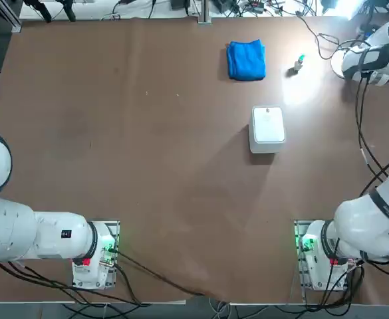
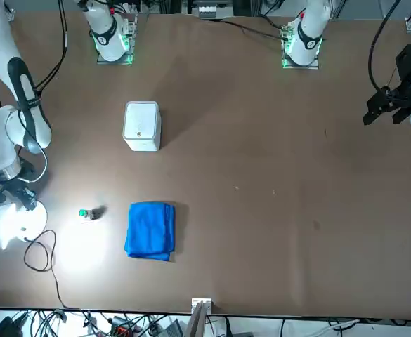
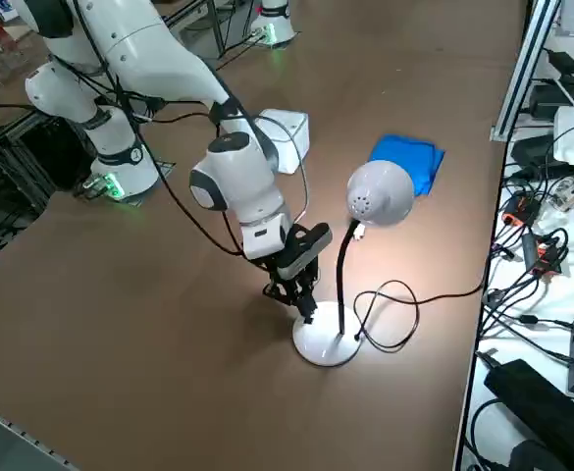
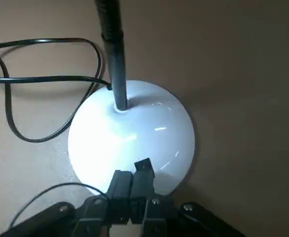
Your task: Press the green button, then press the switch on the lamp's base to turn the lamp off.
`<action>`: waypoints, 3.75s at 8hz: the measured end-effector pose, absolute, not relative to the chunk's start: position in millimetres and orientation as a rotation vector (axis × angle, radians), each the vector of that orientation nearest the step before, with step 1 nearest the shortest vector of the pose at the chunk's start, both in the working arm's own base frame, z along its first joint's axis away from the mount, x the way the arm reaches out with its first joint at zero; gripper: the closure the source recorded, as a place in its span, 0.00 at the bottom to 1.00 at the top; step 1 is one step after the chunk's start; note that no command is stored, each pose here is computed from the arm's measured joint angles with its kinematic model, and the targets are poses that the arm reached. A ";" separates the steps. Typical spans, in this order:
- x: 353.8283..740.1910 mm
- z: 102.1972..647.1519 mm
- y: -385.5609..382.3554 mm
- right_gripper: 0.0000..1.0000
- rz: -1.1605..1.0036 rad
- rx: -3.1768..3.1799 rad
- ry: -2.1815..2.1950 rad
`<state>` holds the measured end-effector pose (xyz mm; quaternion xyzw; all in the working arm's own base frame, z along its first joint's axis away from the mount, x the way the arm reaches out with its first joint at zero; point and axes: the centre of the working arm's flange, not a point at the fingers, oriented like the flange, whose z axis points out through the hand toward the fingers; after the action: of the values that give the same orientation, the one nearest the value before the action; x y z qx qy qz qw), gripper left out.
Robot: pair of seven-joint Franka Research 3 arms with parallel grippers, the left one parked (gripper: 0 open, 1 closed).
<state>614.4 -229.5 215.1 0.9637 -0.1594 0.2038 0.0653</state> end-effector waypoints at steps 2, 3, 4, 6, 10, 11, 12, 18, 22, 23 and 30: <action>611.7 212.8 -236.3 0.99 0.609 2.905 -0.497; 611.6 212.8 -236.5 0.99 0.609 2.905 -0.498; 612.0 212.8 -235.6 0.99 0.610 2.906 -0.496; 612.8 212.7 -233.5 0.99 0.611 2.910 -0.495; 616.1 212.9 -225.5 0.99 0.619 2.921 -0.497; 615.6 212.9 -226.7 0.99 0.620 2.920 -0.501; 614.9 212.5 -228.5 0.99 0.618 2.919 -0.505; 610.7 206.6 -233.7 0.99 0.639 2.910 -0.518; 606.5 204.3 -232.4 0.99 0.676 2.899 -0.519; 605.5 203.8 -231.9 0.99 0.677 2.900 -0.527; 597.7 197.4 -214.8 0.99 0.623 2.942 -0.574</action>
<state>597.7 -214.8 197.4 0.9602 -0.1873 0.2034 0.0401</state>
